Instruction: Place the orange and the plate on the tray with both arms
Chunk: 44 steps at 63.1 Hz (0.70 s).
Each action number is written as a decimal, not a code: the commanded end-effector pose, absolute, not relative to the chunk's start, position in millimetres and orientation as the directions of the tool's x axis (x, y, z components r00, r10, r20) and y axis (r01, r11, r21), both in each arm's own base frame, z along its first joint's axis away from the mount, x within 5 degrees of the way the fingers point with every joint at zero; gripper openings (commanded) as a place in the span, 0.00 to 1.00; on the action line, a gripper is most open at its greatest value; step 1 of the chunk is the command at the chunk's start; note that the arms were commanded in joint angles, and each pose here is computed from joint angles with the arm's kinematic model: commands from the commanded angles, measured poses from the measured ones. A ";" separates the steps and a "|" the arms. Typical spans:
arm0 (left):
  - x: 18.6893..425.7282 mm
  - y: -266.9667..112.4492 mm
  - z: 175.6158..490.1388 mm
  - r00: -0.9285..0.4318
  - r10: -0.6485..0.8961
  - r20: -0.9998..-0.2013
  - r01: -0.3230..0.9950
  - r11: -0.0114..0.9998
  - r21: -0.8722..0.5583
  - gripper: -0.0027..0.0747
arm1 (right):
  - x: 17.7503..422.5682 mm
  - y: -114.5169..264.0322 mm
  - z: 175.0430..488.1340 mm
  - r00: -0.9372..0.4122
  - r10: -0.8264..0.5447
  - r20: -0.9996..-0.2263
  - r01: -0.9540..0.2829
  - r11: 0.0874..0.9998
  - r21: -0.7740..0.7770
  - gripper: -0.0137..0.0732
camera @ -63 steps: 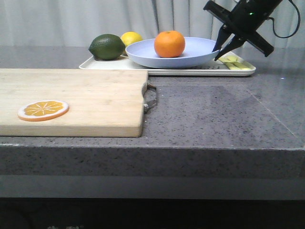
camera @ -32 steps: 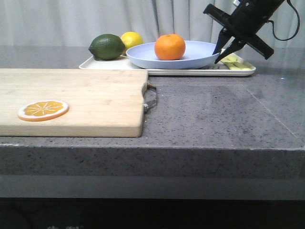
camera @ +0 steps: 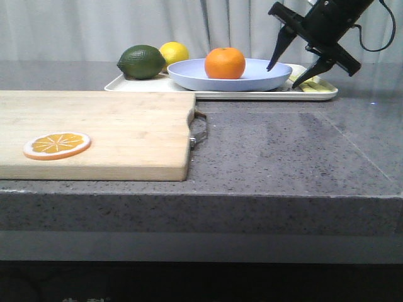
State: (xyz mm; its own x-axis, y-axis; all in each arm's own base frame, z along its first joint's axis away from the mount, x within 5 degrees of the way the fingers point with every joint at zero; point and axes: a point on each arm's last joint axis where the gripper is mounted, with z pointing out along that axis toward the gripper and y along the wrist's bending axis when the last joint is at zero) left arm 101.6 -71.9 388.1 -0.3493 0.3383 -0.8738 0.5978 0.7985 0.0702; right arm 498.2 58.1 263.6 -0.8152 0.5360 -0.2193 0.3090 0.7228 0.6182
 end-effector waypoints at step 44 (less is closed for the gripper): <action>102.0 -72.1 401.5 -0.289 0.288 -0.913 0.591 0.804 0.066 0.84 | 373.6 52.1 431.4 -0.840 0.103 -0.532 -0.110 0.929 0.354 0.68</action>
State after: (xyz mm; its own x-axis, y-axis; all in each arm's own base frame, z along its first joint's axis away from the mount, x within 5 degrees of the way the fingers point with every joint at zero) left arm 101.6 -71.7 387.9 -0.3501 0.3404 -0.8727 0.5974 0.7987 0.0719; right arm 415.1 53.6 387.1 -0.8592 0.1899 -0.4750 -0.0111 0.9214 0.3884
